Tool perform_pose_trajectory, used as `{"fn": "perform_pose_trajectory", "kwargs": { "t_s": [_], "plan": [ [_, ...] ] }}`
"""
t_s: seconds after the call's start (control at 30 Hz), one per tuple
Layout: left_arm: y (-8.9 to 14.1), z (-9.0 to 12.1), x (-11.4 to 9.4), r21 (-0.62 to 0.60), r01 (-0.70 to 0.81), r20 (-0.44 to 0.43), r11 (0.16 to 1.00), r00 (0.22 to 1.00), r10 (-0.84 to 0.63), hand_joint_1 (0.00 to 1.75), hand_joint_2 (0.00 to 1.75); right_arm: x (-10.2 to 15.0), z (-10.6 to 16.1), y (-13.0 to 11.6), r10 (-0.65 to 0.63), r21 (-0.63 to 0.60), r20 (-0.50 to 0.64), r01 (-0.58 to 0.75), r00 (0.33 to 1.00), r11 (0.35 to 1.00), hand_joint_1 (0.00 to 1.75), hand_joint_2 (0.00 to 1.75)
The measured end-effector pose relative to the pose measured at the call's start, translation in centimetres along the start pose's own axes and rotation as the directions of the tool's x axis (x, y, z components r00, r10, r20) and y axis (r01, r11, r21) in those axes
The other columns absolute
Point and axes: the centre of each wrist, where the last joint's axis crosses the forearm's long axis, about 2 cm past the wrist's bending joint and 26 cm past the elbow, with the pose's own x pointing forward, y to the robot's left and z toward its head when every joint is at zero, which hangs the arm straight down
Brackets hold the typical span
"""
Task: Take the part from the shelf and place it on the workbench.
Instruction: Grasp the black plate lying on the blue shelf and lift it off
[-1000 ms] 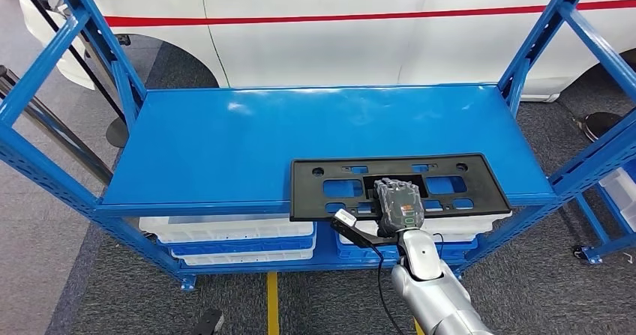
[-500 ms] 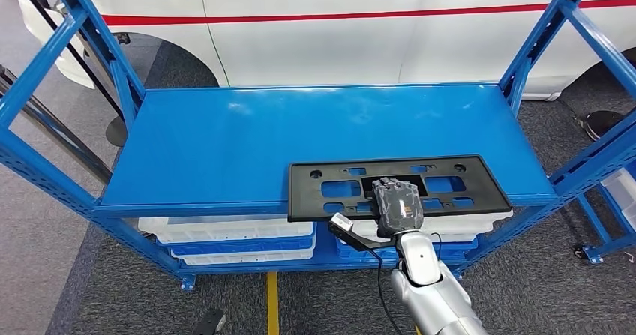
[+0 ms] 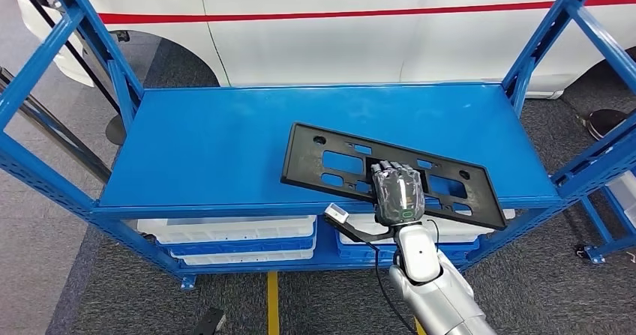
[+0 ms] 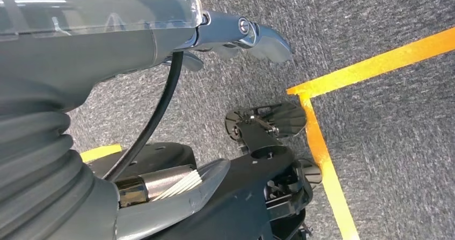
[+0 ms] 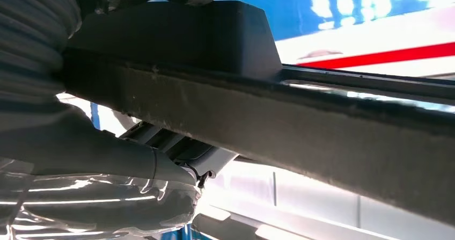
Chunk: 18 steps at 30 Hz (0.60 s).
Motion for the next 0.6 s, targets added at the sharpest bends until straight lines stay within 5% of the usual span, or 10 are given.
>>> {"fn": "perform_pose_trajectory", "kwargs": {
  "t_s": [0.6],
  "plan": [
    [0.0,0.0,0.2,-0.003,0.012,0.012,1.000,1.000,-0.012,0.00,1.75,-0.1,-0.8,-1.3,0.051,-0.075,0.018,-0.050,0.999,0.996,1.75,1.75]
  ]
}}
